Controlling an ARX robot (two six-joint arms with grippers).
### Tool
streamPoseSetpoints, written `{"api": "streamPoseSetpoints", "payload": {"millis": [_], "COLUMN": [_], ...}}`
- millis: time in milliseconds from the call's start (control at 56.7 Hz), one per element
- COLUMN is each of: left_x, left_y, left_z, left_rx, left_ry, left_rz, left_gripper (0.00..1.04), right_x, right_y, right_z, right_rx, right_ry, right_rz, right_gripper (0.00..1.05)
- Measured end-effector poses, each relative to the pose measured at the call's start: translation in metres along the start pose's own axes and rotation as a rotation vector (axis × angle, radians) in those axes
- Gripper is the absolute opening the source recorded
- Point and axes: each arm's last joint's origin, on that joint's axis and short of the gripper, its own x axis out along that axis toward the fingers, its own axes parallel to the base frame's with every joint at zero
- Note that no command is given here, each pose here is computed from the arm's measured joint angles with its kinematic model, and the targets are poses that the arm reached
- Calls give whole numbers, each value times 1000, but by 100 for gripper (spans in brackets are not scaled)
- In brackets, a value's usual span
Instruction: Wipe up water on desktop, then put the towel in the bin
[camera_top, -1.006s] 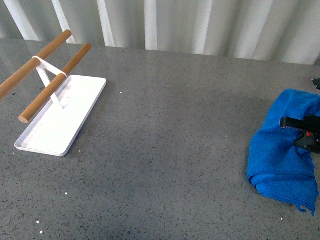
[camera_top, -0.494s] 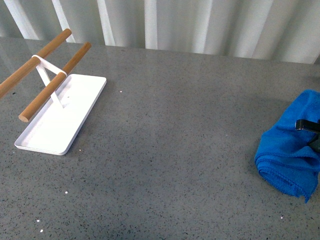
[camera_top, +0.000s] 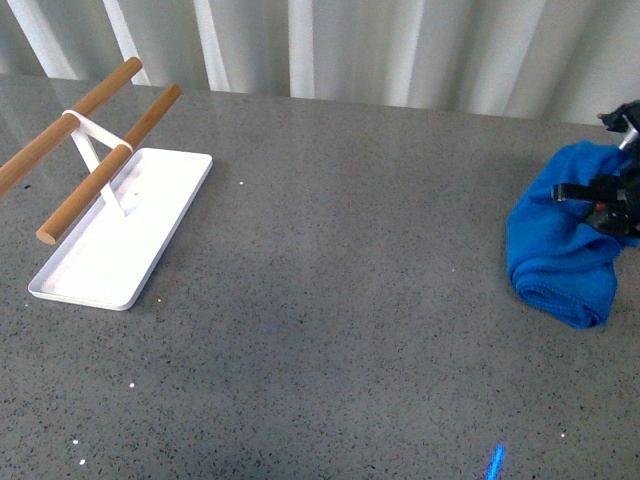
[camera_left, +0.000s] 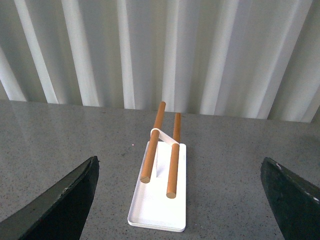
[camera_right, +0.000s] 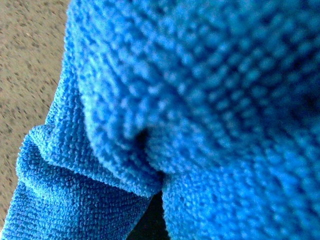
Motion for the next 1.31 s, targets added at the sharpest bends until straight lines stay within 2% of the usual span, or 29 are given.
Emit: {"api": "streamPoseSetpoints", "payload": {"millis": [159,300,441,565,723,794,1129,1306], "left_x": [0,0,0,0,0,0,0,0], "left_y": [0,0,0,0,0,0,0,0], "left_z": [0,0,0,0,0,0,0,0], "left_rx": [0,0,0,0,0,0,0,0], "left_ry": [0,0,0,0,0,0,0,0], "left_rz": [0,0,0,0,0,0,0,0], "left_gripper": [98,98,98,98,98,98,98,98], "right_x": [17,22,16,-6,-42,-67,-125,-128], "right_y": [41,79,107,112,103,86,-5,-24], "right_z": [16,15,-4,-31,-65,-80,-82,-85], "right_rx": [-71,-111,-108,-65,-36,-18,68,65], "right_ry": [-18,-13,17,89,166,182,103,99], "right_rz": [99,173,239,276,314,308,151,102], "right_gripper": [3,3,3,3,3,3,3,3]}}
